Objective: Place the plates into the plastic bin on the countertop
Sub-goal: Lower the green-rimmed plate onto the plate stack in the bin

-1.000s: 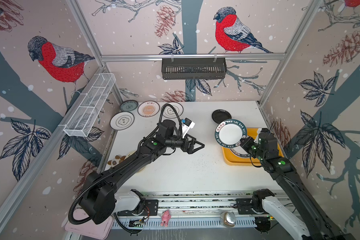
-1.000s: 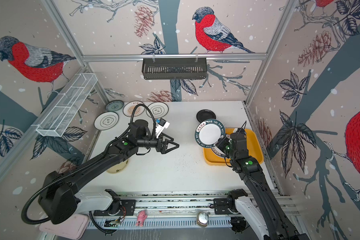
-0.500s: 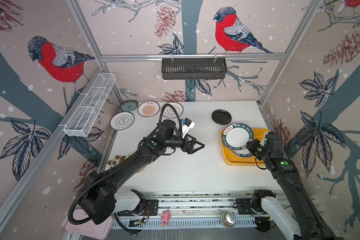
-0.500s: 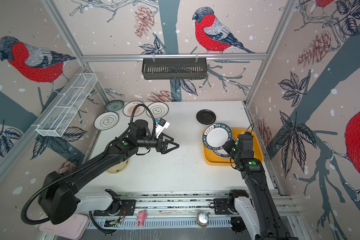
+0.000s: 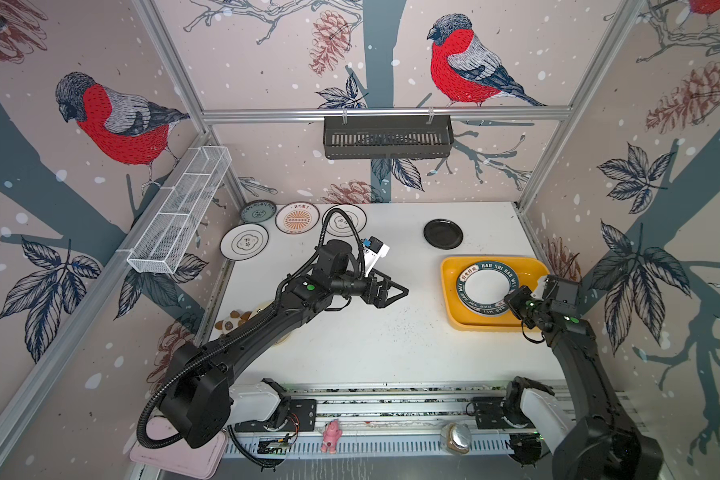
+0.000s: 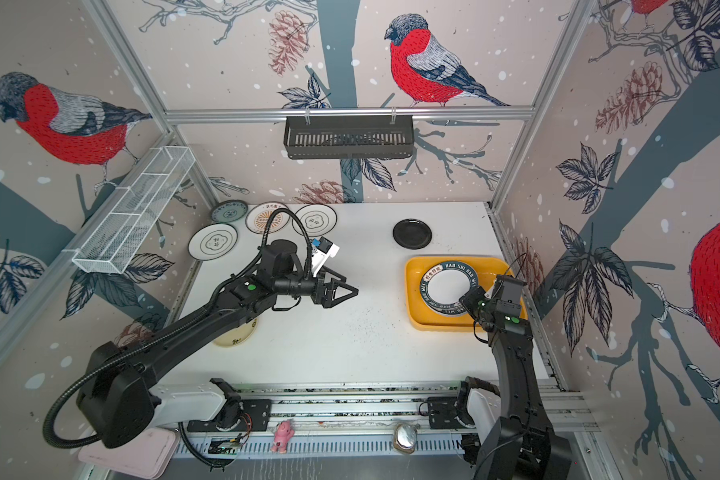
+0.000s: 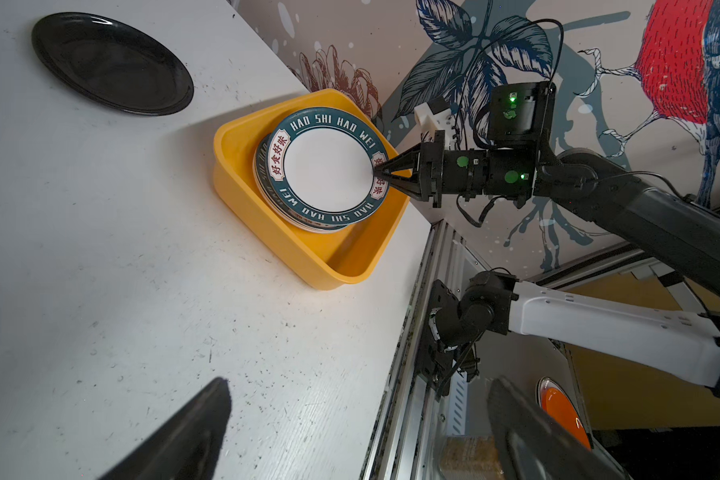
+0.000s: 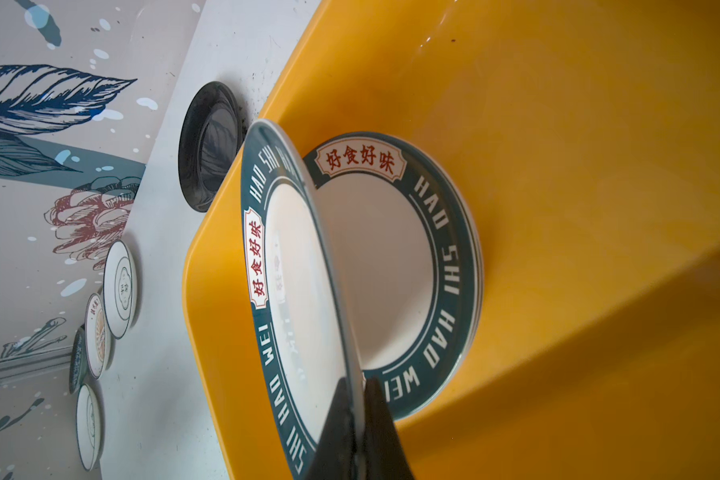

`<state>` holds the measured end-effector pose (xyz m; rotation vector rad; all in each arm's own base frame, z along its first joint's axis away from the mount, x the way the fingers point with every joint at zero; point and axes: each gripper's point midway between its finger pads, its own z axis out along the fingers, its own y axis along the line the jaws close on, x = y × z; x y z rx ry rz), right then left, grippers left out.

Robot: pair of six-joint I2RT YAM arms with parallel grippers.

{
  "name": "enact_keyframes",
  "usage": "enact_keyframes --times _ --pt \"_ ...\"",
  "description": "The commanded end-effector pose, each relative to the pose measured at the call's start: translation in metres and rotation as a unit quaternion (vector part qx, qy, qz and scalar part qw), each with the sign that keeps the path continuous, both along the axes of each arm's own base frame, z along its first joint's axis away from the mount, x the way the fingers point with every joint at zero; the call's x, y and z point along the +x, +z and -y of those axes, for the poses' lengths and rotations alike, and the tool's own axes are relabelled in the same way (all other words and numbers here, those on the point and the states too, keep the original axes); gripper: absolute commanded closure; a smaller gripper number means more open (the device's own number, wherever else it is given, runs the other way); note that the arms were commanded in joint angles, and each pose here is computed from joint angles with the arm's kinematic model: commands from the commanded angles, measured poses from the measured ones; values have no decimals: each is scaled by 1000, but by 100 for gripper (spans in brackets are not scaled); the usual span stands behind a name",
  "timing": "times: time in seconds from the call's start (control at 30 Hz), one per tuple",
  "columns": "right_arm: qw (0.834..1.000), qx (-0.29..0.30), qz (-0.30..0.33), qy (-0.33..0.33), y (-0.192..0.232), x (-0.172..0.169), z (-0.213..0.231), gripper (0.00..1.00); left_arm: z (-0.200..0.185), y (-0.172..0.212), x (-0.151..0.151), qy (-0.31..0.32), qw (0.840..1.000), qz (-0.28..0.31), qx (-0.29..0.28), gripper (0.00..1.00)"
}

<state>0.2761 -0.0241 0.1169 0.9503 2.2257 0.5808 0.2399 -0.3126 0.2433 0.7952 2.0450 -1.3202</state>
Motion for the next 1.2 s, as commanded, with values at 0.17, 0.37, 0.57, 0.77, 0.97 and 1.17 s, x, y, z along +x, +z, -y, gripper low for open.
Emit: enact_keyframes --times 0.17,0.37,0.57,0.77,0.97,1.17 --pt "999 12 8 33 -14 10 -2 98 1 -1 3 0 1000 12 5 4" --pt "999 19 0 35 -25 12 -2 96 1 -6 4 2 1000 7 10 4" --pt "999 18 -18 27 -35 8 1 89 0 -8 7 8 1000 9 16 3" --pt "1000 12 -25 14 -39 6 8 84 2 -12 8 7 1000 1 20 4" --pt "999 7 -35 8 -44 3 14 77 0 -11 9 14 1000 8 23 4" --pt "999 3 -33 5 -43 4 18 61 1 -15 10 13 1000 1 27 4"
